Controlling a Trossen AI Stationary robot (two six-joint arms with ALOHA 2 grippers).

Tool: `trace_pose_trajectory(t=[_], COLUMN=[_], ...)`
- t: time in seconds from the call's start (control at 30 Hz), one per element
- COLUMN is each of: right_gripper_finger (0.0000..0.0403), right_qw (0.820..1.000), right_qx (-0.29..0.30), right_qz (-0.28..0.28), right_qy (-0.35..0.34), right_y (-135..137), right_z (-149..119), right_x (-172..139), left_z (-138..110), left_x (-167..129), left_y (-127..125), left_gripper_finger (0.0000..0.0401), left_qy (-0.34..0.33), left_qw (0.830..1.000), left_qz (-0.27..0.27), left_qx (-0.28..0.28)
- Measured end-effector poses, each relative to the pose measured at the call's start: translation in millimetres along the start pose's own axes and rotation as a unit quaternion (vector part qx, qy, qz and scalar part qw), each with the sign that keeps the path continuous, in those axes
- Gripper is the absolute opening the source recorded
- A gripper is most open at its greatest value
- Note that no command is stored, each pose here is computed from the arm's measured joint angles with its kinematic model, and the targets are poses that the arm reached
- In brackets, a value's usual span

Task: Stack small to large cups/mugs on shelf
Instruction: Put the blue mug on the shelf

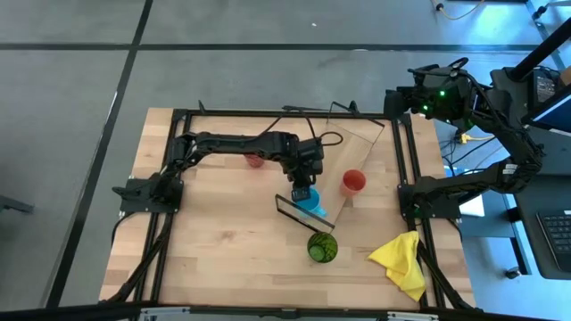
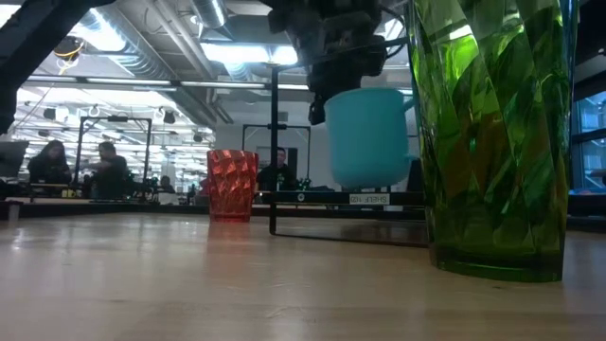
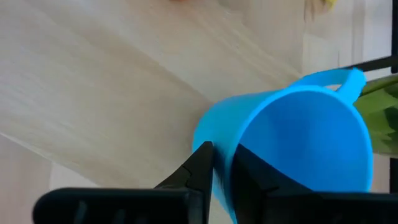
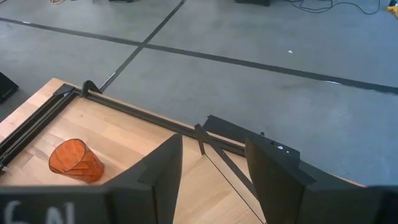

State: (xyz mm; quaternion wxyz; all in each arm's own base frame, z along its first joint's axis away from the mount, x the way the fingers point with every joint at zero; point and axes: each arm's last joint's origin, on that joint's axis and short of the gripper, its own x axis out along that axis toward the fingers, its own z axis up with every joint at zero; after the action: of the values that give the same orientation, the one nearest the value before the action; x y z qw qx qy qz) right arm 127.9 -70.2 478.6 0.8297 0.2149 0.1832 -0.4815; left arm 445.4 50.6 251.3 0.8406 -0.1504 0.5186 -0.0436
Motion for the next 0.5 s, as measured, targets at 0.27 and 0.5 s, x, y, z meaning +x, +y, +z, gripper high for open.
trace_pose_trajectory(t=[0.27,0.5], right_gripper_finger=[0.0178,0.0178], right_qw=[1.000,1.000], right_qx=[-0.003,-0.003], right_qz=[-0.003,-0.005], right_qy=[0.005,0.004], right_y=[-0.6,-0.7], right_z=[-1.0,-1.0], right_x=[0.0,0.0], left_z=[1.1,1.6], left_x=[6.3,5.7], left_y=[1.7,2.6], left_gripper_finger=[0.0043,0.0044], left_qy=[-0.001,-0.002], left_qw=[1.000,1.000], left_qz=[-0.009,-0.027], left_qx=[-0.002,-0.007])
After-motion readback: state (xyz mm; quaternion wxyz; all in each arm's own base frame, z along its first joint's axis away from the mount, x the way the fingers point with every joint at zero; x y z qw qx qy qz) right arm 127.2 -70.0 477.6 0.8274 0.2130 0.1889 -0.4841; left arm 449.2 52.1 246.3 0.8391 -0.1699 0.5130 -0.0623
